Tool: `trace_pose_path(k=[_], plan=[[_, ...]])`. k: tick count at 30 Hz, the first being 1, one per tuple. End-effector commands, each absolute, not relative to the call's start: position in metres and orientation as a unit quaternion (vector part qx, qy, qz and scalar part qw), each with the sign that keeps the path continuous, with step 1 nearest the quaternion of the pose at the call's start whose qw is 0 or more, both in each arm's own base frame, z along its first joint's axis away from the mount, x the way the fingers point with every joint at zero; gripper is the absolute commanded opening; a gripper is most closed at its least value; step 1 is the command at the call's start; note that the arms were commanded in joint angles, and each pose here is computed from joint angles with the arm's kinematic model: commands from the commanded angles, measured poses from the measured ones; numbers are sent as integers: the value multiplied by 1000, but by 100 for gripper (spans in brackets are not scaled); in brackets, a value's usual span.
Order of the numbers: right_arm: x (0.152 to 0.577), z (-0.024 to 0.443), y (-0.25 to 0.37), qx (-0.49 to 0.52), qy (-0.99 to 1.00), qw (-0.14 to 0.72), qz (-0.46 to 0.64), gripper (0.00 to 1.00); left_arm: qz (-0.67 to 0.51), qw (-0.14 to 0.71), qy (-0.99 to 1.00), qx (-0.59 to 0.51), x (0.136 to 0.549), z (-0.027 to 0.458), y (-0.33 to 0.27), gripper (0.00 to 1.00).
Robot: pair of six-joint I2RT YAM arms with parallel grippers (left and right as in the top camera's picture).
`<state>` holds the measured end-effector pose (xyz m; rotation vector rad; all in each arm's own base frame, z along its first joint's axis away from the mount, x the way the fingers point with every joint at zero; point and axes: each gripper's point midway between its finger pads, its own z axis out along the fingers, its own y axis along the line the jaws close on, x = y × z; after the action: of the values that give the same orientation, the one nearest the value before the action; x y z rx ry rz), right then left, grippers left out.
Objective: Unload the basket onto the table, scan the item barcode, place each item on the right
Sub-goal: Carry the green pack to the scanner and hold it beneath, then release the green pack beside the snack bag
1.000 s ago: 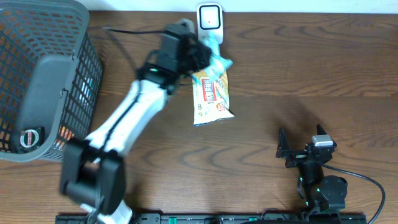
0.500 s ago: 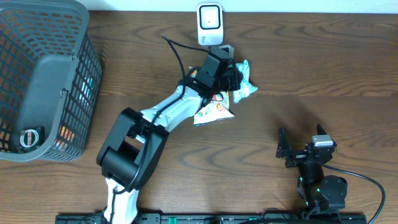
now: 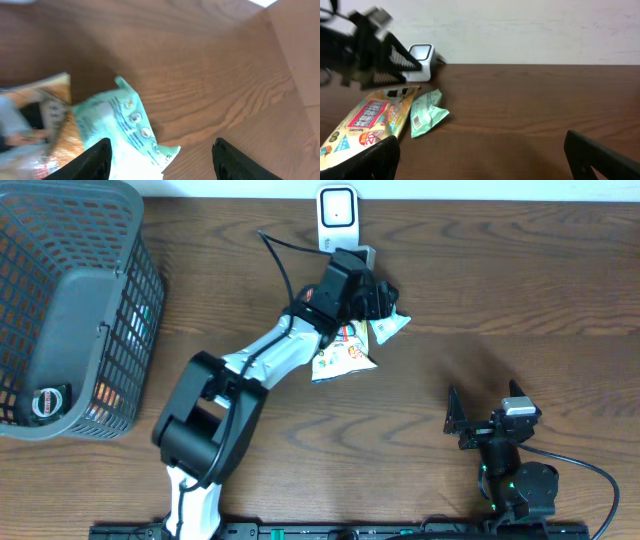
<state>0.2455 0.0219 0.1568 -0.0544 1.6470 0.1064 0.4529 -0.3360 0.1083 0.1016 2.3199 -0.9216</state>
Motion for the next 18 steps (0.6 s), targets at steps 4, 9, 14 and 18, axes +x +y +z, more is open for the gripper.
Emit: trace_pose_path(k=[4,9,14,18], plan=[[246,155,19,-16,735,676,44,99,-354,438,825,53,462,252,-275,72],[246,155,19,-16,735,676,44,99,-332,506,796,-1,455,333,-187,80],[246,155,19,-16,735,676,44,99,-274,569,771,-88,438,386,-71,82],[246,155,19,-16,735,676,44,99,-204,596,755,-180,415,400,30,91]])
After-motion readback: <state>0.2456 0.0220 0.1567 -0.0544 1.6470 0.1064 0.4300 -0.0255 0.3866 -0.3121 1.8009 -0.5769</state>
